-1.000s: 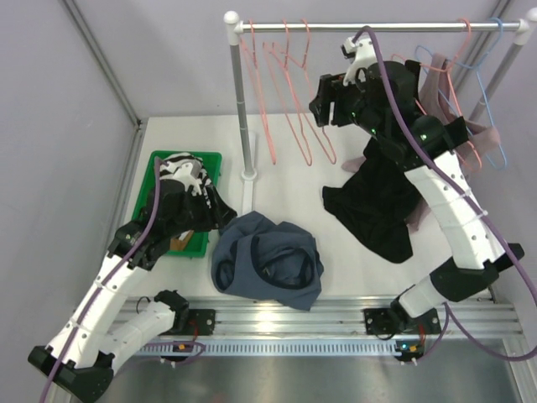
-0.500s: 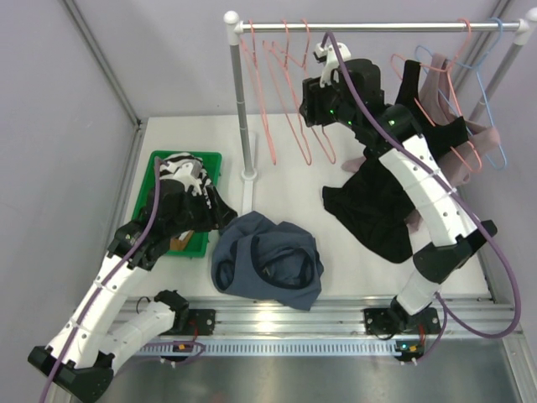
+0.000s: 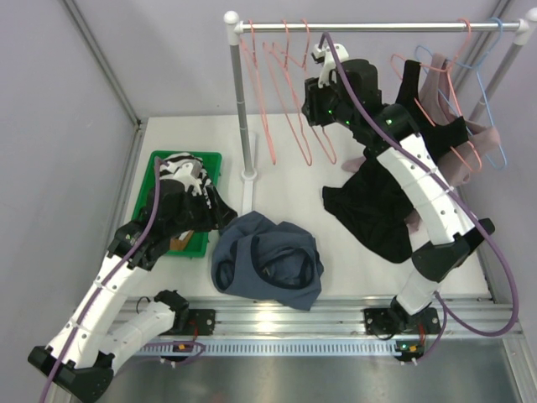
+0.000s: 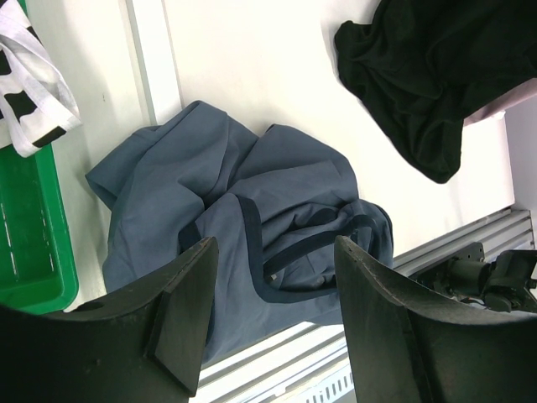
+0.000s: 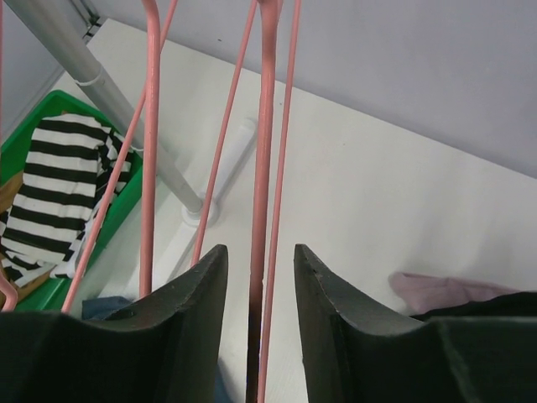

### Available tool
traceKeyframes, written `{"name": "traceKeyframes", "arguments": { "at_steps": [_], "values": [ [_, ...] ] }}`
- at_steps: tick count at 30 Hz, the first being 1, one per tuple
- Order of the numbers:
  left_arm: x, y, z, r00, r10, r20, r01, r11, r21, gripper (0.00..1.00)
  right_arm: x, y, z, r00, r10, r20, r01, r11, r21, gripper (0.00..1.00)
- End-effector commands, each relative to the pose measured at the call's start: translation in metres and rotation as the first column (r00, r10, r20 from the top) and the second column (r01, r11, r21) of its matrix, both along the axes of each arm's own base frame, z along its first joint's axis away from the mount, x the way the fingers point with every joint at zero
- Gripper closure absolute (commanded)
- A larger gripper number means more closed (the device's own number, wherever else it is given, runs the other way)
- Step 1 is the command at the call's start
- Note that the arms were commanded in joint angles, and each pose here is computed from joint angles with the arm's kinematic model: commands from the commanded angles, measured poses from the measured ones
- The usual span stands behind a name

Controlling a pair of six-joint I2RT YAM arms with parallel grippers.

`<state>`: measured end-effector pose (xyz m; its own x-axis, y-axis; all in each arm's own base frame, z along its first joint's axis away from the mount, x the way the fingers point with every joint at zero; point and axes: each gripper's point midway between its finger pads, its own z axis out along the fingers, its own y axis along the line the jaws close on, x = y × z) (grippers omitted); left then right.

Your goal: Place the tank top on the hanger

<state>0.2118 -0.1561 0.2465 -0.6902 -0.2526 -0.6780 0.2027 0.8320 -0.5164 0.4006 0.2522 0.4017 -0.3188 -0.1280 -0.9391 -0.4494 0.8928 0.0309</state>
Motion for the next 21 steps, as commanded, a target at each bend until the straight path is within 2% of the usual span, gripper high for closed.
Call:
{"name": "traceKeyframes", "arguments": {
  "at_steps": [1, 4, 7, 12, 21],
  "values": [
    [0.0, -0.001, 0.006, 0.999, -0.015, 0.035, 0.015, 1.0, -0.002, 0.37, -0.001, -0.011, 0.034, 0.996, -0.022, 0.081, 0.02, 0.999, 0.028, 0.64],
    [0.0, -0.001, 0.004, 0.999, -0.014, 0.031, 0.014, 1.0, -0.003, 0.37, -0.001, -0.012, 0.036, 0.996, -0.026, 0.083, 0.024, 0.999, 0.024, 0.67],
    [0.0, -0.001, 0.004, 0.999, -0.012, 0.03, 0.012, 1.0, -0.006, 0.37, -0.001, -0.013, 0.037, 0.996, -0.024, 0.085, 0.023, 1.0, 0.02, 0.75],
    [0.0, -0.003, 0.003, 1.0, -0.017, 0.025, 0.017, 1.0, -0.007, 0.37, 0.001, -0.014, 0.036, 0.996, -0.031, 0.083, 0.03, 0.999, 0.011, 0.99],
    [0.0, -0.002, 0.004, 0.999, -0.018, 0.027, 0.018, 1.0, -0.006, 0.38, 0.001, -0.02, 0.056, 0.988, -0.067, 0.139, 0.062, 0.997, 0.039, 1.0]
  ]
}}
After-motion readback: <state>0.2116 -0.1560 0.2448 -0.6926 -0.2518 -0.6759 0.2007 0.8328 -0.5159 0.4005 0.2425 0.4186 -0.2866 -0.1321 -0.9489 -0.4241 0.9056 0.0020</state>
